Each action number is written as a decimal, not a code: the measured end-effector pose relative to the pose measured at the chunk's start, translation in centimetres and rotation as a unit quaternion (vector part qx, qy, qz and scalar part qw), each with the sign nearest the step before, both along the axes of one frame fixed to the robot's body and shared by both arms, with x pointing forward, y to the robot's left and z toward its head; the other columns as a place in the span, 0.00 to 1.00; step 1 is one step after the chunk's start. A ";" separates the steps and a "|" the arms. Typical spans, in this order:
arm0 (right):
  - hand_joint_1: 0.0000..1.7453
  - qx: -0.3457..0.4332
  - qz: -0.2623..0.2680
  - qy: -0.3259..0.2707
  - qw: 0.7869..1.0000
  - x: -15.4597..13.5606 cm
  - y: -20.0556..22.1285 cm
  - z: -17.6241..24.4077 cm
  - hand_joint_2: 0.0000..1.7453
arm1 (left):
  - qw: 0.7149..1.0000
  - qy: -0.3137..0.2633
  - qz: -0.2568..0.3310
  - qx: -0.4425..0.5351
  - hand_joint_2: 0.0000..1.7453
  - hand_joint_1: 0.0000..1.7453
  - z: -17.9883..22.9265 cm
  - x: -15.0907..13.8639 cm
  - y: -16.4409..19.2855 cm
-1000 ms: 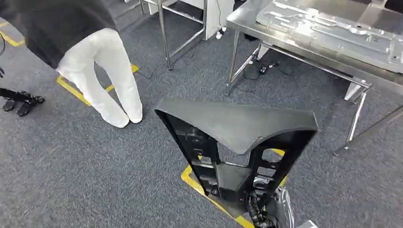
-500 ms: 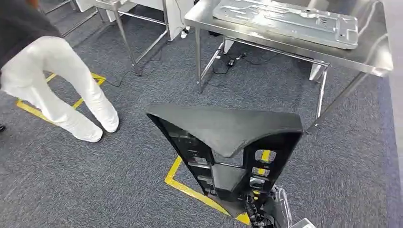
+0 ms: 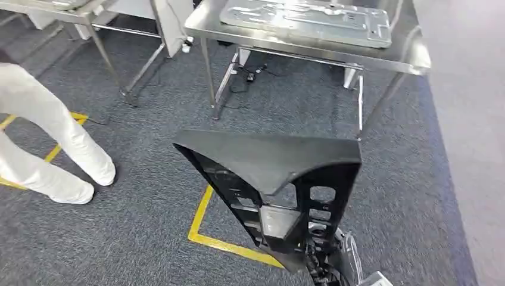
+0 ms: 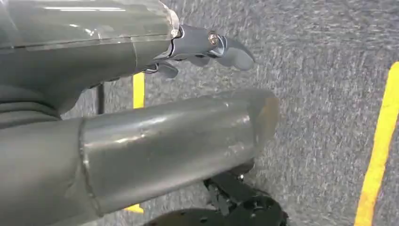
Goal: Take the parts from the cabinet and place them on the table.
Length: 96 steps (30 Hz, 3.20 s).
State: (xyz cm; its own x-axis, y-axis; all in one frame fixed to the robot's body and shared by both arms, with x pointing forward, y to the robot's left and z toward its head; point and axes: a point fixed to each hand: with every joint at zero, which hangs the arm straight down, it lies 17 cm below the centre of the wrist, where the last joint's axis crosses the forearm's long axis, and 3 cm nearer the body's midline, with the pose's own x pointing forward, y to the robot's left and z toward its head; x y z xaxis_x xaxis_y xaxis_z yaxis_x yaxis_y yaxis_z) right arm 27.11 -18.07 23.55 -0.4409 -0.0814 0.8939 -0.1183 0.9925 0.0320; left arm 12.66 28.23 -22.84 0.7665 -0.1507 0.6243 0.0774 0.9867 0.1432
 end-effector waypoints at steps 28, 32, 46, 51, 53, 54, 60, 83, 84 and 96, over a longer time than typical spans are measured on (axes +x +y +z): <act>1.00 -0.058 -0.017 0.007 0.998 0.8 0.3 -1.2 1.00 | 1.000 0.007 0.019 -0.004 0.00 0.00 -0.2 -0.5 0.8; 1.00 -0.060 -0.023 0.006 0.998 0.9 0.1 -1.2 1.00 | 1.000 0.011 0.017 -0.008 0.00 0.00 -0.2 -0.7 0.6; 1.00 -0.064 -0.024 0.017 0.998 1.0 0.1 -1.8 1.00 | 1.000 0.018 0.019 -0.012 0.00 0.00 -0.3 -1.0 0.5; 1.00 -0.060 -0.026 0.021 0.998 1.1 0.2 -1.9 1.00 | 0.999 0.026 0.019 -0.014 0.00 0.00 -0.5 -1.6 0.6; 1.00 -0.056 -0.025 0.027 0.998 1.1 0.2 -2.1 1.00 | 0.999 0.028 0.016 -0.011 0.00 0.00 -0.4 -1.7 0.8; 1.00 -0.055 -0.025 0.029 0.998 1.1 0.2 -2.2 1.00 | 0.999 0.029 0.017 -0.010 0.00 0.00 -0.4 -1.8 1.0; 1.00 -0.065 -0.028 0.046 0.996 1.4 0.3 -2.8 1.00 | 0.999 0.034 0.016 -0.010 0.00 0.00 -0.4 -2.0 1.0; 1.00 -0.073 -0.027 0.073 0.994 1.5 0.7 -4.3 1.00 | 0.999 0.039 0.019 -0.005 0.00 0.00 -0.4 -2.3 1.4; 1.00 -0.073 -0.026 0.073 0.994 1.5 0.7 -4.3 1.00 | 0.999 0.040 0.020 -0.005 0.00 0.00 -0.4 -2.3 1.4; 1.00 -0.079 -0.026 0.077 0.993 1.7 0.8 -4.7 1.00 | 0.999 0.043 0.019 -0.008 0.00 0.00 -0.4 -2.5 1.3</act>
State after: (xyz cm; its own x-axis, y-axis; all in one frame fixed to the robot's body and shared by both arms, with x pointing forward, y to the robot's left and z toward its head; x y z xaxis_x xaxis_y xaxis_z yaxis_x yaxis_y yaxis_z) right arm 28.86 -17.29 18.89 -0.2969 0.0854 0.9511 -0.0728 0.9911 -0.1118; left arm 10.11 29.49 -23.24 0.8220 -0.1111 0.5585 0.0516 0.9913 0.1213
